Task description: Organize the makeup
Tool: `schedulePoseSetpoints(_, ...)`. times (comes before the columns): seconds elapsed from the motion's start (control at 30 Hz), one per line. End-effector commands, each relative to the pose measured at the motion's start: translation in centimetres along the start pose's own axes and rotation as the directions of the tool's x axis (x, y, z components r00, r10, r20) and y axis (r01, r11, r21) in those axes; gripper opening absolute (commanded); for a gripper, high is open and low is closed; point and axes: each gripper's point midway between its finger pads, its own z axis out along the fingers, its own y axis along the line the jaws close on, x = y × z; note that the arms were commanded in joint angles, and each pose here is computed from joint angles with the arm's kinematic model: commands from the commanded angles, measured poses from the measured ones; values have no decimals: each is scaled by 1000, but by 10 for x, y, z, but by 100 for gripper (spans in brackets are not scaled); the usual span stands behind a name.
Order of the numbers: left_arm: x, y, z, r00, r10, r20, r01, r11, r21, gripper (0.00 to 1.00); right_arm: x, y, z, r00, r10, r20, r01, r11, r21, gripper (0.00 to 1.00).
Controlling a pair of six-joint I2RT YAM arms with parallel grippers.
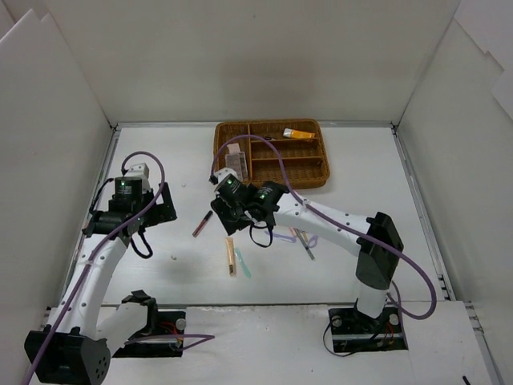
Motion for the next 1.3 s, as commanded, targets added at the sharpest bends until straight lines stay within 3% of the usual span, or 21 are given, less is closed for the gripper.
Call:
schedulePoseSetpoints(0.0,-6,4,-4,999,-21,31,22,1000,-20,99,26,26,2,990,84,-110,-91,994,-61,49)
schedulePoseSetpoints(0.1,-5,3,-5,999,-20,31,20,1000,-12,99,42,40,15,976,112,-188,-132,986,-99,50)
schedulePoseSetpoints(0.37,-2,8,-9,999,-38,39,40,999,-38,99,65,60,53,936,174,-306,-209,974,-86,39)
schedulePoseSetpoints(0.9,4,10,-6,999,-31,27,33,999,-42,99,87,61,90,892,249,-376,-271,963,-4,29)
schedulePoseSetpoints(1.27,3,9,-4,999,-33,24,34,999,-37,100,91,38,84,893,289,-344,-282,957,71,27)
